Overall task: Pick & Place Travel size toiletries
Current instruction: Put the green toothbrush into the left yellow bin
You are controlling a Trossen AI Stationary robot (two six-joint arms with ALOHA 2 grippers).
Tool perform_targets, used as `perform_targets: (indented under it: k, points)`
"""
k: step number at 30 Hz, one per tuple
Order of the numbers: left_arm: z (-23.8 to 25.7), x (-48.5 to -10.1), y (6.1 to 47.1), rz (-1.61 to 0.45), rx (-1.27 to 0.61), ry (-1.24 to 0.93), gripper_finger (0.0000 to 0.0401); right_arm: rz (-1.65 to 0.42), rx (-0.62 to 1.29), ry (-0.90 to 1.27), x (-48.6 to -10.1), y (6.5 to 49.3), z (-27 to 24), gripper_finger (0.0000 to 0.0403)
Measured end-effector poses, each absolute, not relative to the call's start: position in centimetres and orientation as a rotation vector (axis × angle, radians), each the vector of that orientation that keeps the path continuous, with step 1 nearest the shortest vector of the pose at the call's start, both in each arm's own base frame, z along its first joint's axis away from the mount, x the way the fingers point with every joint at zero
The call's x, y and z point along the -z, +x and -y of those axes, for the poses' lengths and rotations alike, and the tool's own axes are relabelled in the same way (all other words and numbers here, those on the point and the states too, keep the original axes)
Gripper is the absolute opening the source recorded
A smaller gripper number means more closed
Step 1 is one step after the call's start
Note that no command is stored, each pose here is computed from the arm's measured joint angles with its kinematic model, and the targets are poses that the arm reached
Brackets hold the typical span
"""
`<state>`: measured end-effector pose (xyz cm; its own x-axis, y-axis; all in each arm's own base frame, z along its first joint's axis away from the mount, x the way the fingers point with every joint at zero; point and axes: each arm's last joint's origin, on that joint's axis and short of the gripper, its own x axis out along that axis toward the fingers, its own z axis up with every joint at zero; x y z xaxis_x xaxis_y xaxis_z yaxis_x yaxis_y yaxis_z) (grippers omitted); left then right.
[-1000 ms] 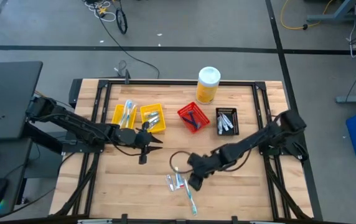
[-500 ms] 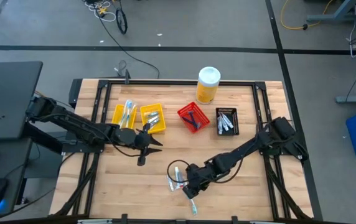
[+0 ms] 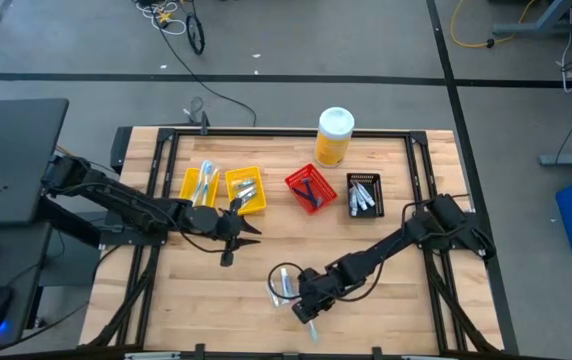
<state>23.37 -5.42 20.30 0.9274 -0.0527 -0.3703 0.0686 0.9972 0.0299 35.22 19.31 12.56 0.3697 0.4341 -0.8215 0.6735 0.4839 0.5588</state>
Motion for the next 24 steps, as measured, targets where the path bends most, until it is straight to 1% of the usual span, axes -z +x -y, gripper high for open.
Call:
perform_targets:
  k: [4,8,12,20,22,24]
  points:
    - [5.4,-20.3,23.4,-0.379,0.062,0.043,0.0114,-1.216,0.225,1.103,-12.5,35.3,-19.3,0.0174]
    - [5.4,-20.3,23.4,-0.378,0.062,0.041,0.0114,-1.177,0.245,1.049,-12.5,35.3,-19.1,0.0157]
    - [5.4,-20.3,23.4,-0.379,0.062,0.040,0.0114,-1.151,0.257,0.994,-12.4,35.3,-18.9,0.0122]
    - [5.4,-20.3,23.4,-0.379,0.061,0.039,0.0114,-1.117,0.257,0.907,-12.3,35.4,-18.5,0.0029]
    - [5.4,-20.3,23.4,-0.380,0.061,0.039,0.0114,-1.120,0.239,0.890,-12.3,35.5,-18.4,0.0016]
    - [5.4,-20.3,23.4,-0.379,0.061,0.039,0.0114,-1.132,0.218,0.880,-12.3,35.7,-18.1,0.0015]
